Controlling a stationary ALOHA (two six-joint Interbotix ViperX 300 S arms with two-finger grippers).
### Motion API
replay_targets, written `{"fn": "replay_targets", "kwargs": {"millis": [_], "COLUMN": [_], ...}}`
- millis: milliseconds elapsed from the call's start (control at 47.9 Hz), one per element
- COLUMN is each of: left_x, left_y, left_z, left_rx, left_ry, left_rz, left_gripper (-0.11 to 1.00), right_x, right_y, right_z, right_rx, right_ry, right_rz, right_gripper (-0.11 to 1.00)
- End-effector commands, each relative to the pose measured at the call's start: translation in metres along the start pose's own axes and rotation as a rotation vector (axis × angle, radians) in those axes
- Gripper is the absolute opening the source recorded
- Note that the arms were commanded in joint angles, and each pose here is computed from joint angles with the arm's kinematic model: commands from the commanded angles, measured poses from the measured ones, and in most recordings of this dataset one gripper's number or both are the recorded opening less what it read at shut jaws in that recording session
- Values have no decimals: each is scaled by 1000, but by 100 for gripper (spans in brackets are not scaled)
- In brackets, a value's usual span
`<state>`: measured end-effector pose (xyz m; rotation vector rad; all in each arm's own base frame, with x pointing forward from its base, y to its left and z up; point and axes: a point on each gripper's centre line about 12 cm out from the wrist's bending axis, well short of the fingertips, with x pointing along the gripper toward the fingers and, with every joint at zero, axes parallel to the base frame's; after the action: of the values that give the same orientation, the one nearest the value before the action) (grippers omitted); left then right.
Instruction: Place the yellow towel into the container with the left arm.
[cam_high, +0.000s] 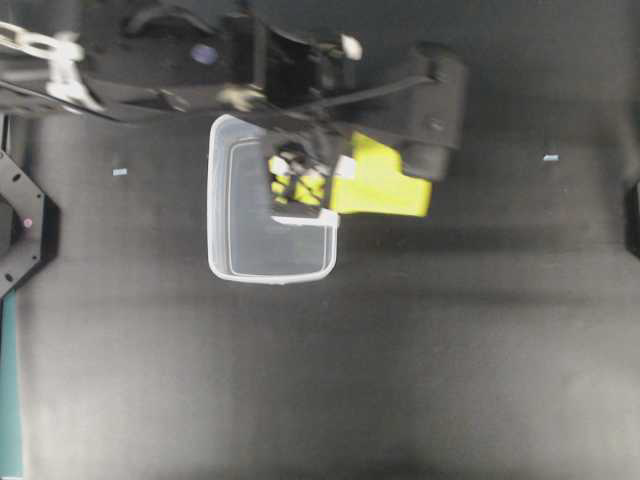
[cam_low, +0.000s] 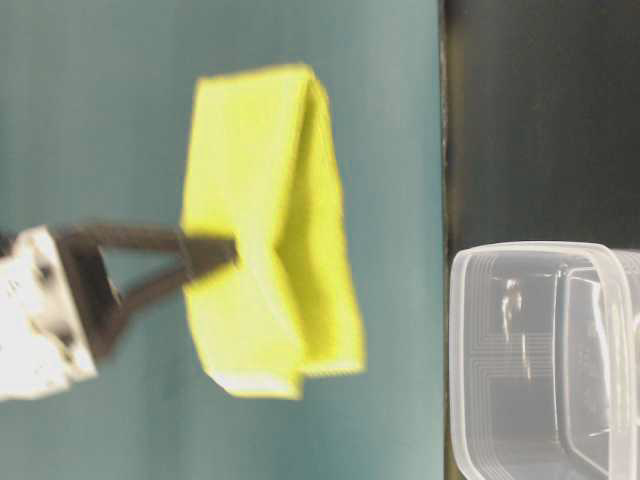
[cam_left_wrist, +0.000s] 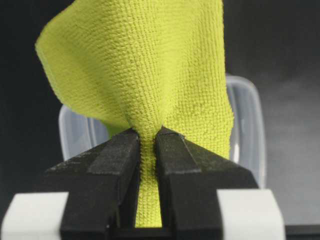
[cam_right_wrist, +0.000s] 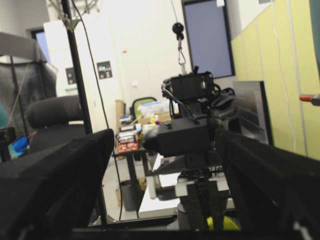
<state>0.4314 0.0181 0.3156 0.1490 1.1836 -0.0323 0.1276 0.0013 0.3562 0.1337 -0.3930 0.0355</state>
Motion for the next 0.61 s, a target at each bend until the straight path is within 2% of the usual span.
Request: {"fn": "replay_targets", "kwargs": {"millis": [0,125,271,584], "left_x": [-5,8,29,63], "left_y": [-4,-7,-9,-11], "left_z": [-27,-52,-76,-86], "left_rx": [4,12,12,15], "left_ry": [-29,-66,-61,-12], "left_rz": [5,12,12,3], "left_gripper": [7,7,7,7], "right_x": [3,3,3,3], "right_y": [1,1,1,1], "right_z": [7,7,7,8], "right_rx": [-3,0,0,-1], "right_ry": [-18,-23,-30,-44], "right_rz": [2,3,4,4], "right_gripper": [79,79,77,76]}}
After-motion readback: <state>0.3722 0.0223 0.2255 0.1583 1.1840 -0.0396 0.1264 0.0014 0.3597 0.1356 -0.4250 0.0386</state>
